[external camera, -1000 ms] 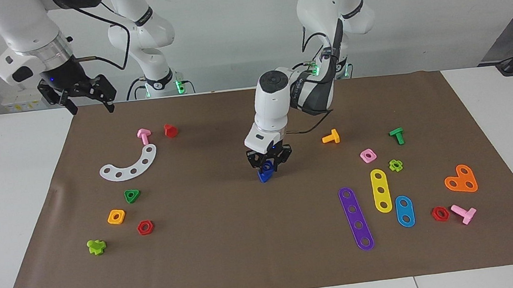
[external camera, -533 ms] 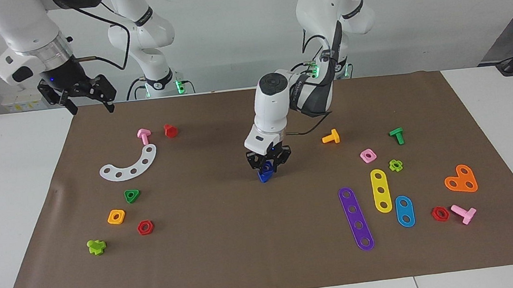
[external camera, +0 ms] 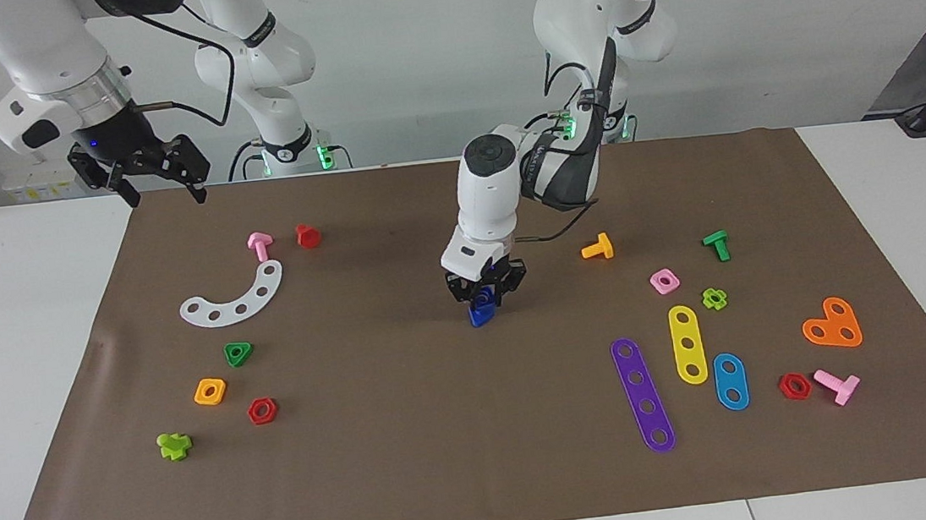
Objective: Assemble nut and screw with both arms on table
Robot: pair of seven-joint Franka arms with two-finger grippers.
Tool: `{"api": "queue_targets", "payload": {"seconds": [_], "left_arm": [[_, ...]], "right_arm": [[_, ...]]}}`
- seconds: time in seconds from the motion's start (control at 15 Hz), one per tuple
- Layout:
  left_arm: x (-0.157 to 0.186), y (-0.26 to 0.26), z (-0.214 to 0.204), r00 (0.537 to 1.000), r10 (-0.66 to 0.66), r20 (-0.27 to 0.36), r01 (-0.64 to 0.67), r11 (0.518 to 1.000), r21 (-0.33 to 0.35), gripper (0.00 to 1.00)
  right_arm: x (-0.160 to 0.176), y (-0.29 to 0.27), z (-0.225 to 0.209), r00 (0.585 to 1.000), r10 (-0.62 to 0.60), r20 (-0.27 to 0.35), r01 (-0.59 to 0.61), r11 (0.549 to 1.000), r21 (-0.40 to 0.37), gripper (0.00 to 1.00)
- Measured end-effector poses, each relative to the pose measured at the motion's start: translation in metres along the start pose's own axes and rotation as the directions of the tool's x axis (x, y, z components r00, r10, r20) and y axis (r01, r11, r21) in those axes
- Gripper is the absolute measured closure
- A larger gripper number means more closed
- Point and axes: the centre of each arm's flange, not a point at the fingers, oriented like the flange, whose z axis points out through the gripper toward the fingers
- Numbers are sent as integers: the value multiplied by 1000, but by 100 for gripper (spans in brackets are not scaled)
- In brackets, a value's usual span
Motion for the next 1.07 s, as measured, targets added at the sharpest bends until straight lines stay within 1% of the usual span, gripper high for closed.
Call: {"api": "queue_targets", "payload": {"seconds": [0.27,0.33,0.6,0.67,0.8,0.87,1.07], "left_arm": [[0,-1,4,1000,-1,-11,1,1000,-10,53],[0,-1,4,1000,-2,-15,2,1000,-13,48],[1,-1,4,1000,-3,-20,3,1000,-15,7],[1,-2,4,1000,-4,-21,3,1000,-15,0],[4,-3,-3,1000,-8,-28,7,1000,-17,0],[7,-6,-12,999,-12,-35,11,1000,-19,0],[22,-40,-62,999,11,-34,-11,1000,-1,0]], "right_arm": [[0,0,0,1000,0,0,0,1000,0,0],[0,0,0,1000,0,0,0,1000,0,0],[0,0,0,1000,0,0,0,1000,0,0],[0,0,0,1000,0,0,0,1000,0,0],[0,0,0,1000,0,0,0,1000,0,0],[0,0,0,1000,0,0,0,1000,0,0],[0,0,0,1000,0,0,0,1000,0,0]]}}
